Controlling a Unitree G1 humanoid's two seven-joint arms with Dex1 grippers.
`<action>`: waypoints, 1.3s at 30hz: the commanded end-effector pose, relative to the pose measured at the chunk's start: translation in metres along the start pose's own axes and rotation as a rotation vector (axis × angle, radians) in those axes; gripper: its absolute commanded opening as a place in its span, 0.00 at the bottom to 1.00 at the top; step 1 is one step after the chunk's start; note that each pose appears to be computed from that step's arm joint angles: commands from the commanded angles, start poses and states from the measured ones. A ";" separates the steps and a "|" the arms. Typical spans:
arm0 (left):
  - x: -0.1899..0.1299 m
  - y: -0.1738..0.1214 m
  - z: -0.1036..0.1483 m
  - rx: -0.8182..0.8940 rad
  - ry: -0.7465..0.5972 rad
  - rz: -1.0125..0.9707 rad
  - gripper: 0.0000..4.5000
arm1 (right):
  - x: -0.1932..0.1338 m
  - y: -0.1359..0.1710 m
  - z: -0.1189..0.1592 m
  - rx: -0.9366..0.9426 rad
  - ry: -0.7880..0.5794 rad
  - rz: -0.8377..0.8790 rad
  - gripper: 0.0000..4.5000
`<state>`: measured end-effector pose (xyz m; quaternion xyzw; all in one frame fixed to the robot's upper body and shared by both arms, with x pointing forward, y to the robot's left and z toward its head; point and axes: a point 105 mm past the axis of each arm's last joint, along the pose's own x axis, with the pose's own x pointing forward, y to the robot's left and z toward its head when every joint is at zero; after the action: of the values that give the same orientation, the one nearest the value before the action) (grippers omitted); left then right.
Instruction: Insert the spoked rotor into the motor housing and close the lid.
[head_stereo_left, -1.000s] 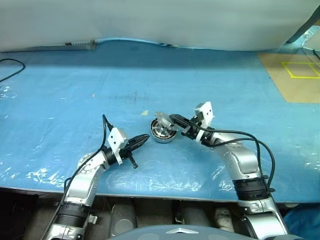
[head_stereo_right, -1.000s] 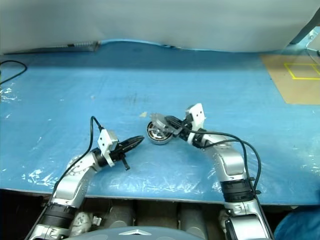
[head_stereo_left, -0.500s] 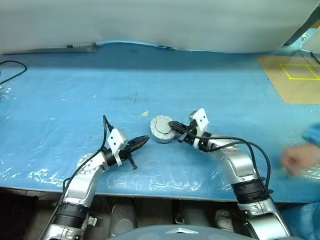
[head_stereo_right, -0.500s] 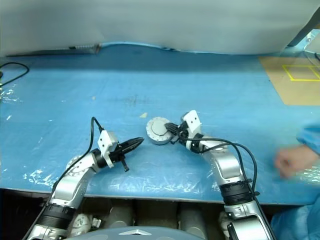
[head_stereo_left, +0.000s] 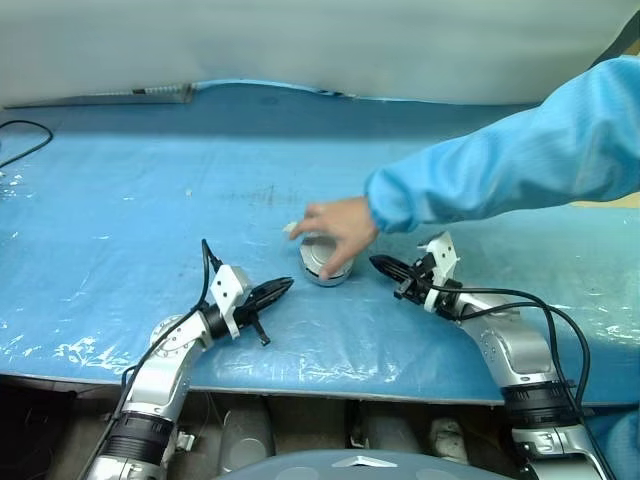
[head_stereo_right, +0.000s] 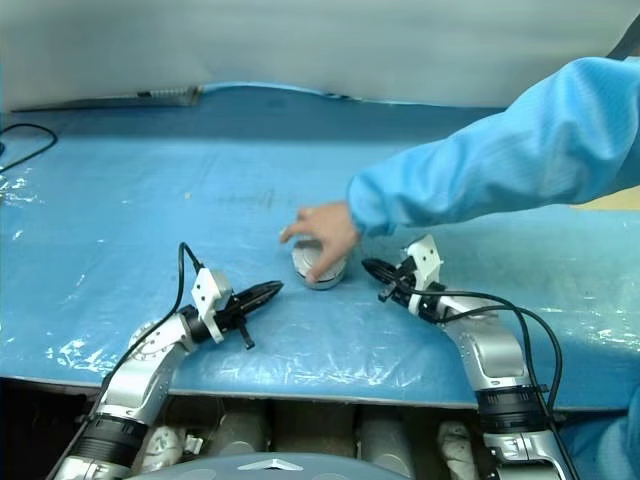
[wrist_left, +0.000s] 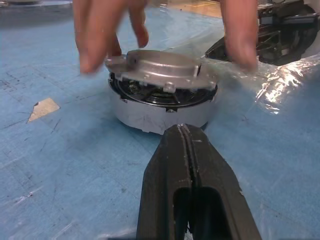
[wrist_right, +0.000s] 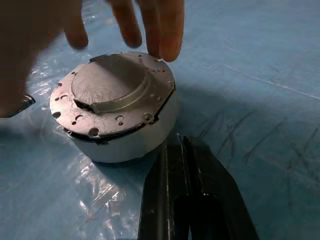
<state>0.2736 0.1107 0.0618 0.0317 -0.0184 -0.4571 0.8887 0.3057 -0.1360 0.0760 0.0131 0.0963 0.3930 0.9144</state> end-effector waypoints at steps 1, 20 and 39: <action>-0.002 -0.001 0.003 0.021 -0.019 -0.004 0.01 | -0.004 0.004 0.019 -0.044 -0.069 0.023 0.00; 0.003 0.003 0.010 0.014 -0.059 0.001 0.01 | 0.004 -0.018 0.016 -0.095 -0.054 -0.105 0.00; 0.007 0.002 0.016 0.013 -0.069 -0.009 0.01 | 0.041 -0.047 0.033 -0.120 -0.089 -0.255 0.00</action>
<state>0.2784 0.1092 0.0658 0.0180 -0.0298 -0.4579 0.8883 0.3681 -0.1409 0.0790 -0.0386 0.0671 0.2745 0.9584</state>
